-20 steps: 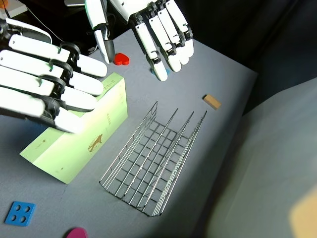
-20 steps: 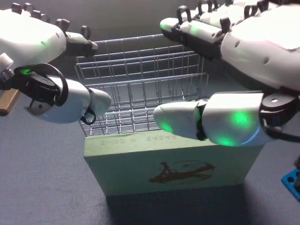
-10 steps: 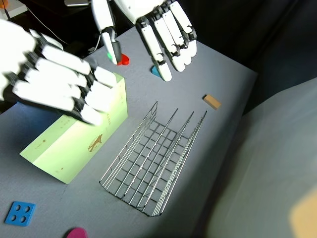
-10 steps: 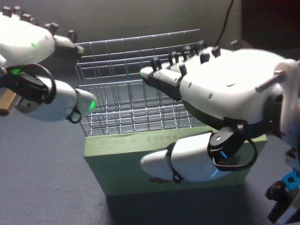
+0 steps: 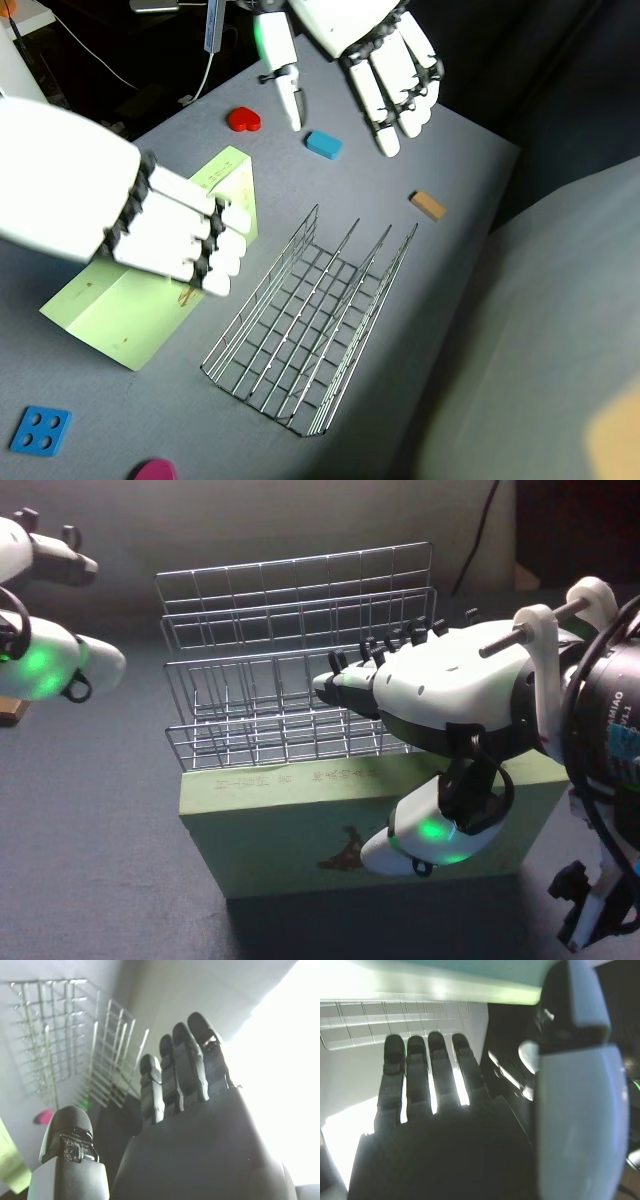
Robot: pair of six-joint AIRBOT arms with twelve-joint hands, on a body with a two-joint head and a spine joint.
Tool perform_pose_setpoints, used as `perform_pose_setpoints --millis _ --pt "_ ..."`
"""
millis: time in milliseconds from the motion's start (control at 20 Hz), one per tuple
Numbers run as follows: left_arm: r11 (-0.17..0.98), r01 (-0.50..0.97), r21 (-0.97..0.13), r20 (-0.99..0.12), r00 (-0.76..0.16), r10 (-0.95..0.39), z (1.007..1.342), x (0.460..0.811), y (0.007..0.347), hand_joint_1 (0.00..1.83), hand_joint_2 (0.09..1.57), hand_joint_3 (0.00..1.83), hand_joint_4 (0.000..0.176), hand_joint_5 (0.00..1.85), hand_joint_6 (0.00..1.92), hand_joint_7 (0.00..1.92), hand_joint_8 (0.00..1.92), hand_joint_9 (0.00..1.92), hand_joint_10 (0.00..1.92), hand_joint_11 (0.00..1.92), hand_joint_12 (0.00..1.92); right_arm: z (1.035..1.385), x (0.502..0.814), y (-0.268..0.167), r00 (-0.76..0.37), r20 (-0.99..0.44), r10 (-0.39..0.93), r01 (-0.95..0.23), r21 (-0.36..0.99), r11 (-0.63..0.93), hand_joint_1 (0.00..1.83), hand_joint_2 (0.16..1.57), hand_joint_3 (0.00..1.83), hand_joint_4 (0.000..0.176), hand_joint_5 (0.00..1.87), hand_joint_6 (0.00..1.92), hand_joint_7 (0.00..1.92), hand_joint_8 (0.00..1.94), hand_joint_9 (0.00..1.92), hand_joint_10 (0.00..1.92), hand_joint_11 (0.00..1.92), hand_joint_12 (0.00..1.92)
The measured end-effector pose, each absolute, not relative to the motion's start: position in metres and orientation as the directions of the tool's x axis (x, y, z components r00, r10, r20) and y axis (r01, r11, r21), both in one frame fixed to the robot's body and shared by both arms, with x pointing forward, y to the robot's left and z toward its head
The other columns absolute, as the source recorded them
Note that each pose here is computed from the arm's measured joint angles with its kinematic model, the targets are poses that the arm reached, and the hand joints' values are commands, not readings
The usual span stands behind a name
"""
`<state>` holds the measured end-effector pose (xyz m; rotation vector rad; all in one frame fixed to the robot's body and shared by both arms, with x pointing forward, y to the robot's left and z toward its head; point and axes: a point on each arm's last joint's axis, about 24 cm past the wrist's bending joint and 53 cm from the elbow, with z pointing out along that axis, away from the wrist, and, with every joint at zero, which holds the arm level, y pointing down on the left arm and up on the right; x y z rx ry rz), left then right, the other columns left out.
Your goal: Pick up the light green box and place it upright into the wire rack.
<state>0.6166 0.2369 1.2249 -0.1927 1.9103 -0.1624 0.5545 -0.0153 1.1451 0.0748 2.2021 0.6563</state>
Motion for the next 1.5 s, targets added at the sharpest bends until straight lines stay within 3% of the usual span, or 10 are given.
perform_pose_setpoints --millis 400,650,800,1000,1200,1350,1400,1450,1500 --pt "0.977 -0.057 -0.207 -0.919 -0.332 -0.215 1.226 0.617 0.240 0.17 1.22 0.00 0.108 0.24 0.00 0.25 0.00 0.25 0.00 0.00 0.70 1.133 0.558 -0.003 -0.692 -0.684 0.231 -0.175 0.469 0.866 0.80 0.95 0.00 0.011 0.09 0.01 0.11 0.01 0.08 0.01 0.00 0.34" --pt "0.976 -0.060 -0.208 -0.918 -0.332 -0.216 1.225 0.617 0.240 0.18 1.22 0.00 0.107 0.24 0.00 0.24 0.00 0.25 0.00 0.00 0.70 1.122 0.562 -0.007 -0.706 -0.669 0.233 -0.145 0.458 0.877 0.85 0.99 0.00 0.000 0.22 0.02 0.24 0.01 0.21 0.02 0.00 0.70" --pt "0.976 -0.060 -0.208 -0.918 -0.332 -0.216 1.225 0.617 0.240 0.18 1.22 0.00 0.108 0.24 0.00 0.24 0.00 0.23 0.00 0.00 0.66 1.123 0.562 -0.006 -0.706 -0.668 0.235 -0.146 0.462 0.875 0.85 1.00 0.00 0.000 0.26 0.01 0.29 0.01 0.25 0.01 0.00 0.78" --pt "0.976 -0.060 -0.208 -0.918 -0.332 -0.216 1.225 0.617 0.240 0.18 1.22 0.00 0.108 0.24 0.00 0.24 0.00 0.22 0.00 0.00 0.61 1.133 0.565 -0.003 -0.693 -0.678 0.246 -0.158 0.475 0.866 0.90 1.04 0.00 0.000 0.39 0.01 0.44 0.01 0.40 0.02 0.01 1.07" --pt "0.976 -0.060 -0.210 -0.917 -0.334 -0.218 1.225 0.617 0.240 0.18 1.22 0.00 0.108 0.24 0.00 0.25 0.00 0.23 0.00 0.00 0.62 1.136 0.567 -0.002 -0.683 -0.688 0.247 -0.167 0.476 0.863 1.03 1.10 0.00 0.000 0.62 0.01 0.73 0.01 0.76 0.05 0.32 1.17" --pt "0.976 -0.060 -0.210 -0.917 -0.334 -0.218 1.225 0.617 0.240 0.19 1.22 0.00 0.108 0.24 0.00 0.25 0.00 0.22 0.00 0.00 0.62 1.134 0.566 -0.002 -0.687 -0.686 0.241 -0.172 0.475 0.863 1.11 1.12 0.00 0.000 0.81 0.04 0.91 0.04 0.92 0.11 0.48 1.24" --pt "0.976 -0.060 -0.210 -0.917 -0.335 -0.218 1.225 0.617 0.240 0.19 1.22 0.00 0.108 0.25 0.00 0.25 0.00 0.22 0.00 0.00 0.62 1.134 0.566 -0.002 -0.688 -0.685 0.241 -0.171 0.475 0.863 1.19 1.15 0.00 0.000 0.77 0.98 0.99 0.83 0.98 0.18 0.55 1.29" --pt "0.976 -0.060 -0.210 -0.917 -0.335 -0.218 1.225 0.617 0.240 0.19 1.22 0.00 0.108 0.25 0.00 0.25 0.00 0.22 0.00 0.00 0.62 1.134 0.566 -0.001 -0.687 -0.686 0.240 -0.172 0.475 0.863 1.20 1.18 0.00 0.000 0.72 1.22 0.95 1.09 0.96 0.35 0.58 1.35" --pt "0.975 -0.060 -0.213 -0.916 -0.335 -0.221 1.225 0.617 0.239 0.19 1.22 0.00 0.108 0.25 0.00 0.26 0.00 0.22 0.00 0.00 0.60 1.134 0.566 -0.001 -0.686 -0.688 0.237 -0.176 0.473 0.864 1.32 1.19 0.01 0.000 0.69 1.22 0.90 1.12 0.83 1.21 0.61 1.40"
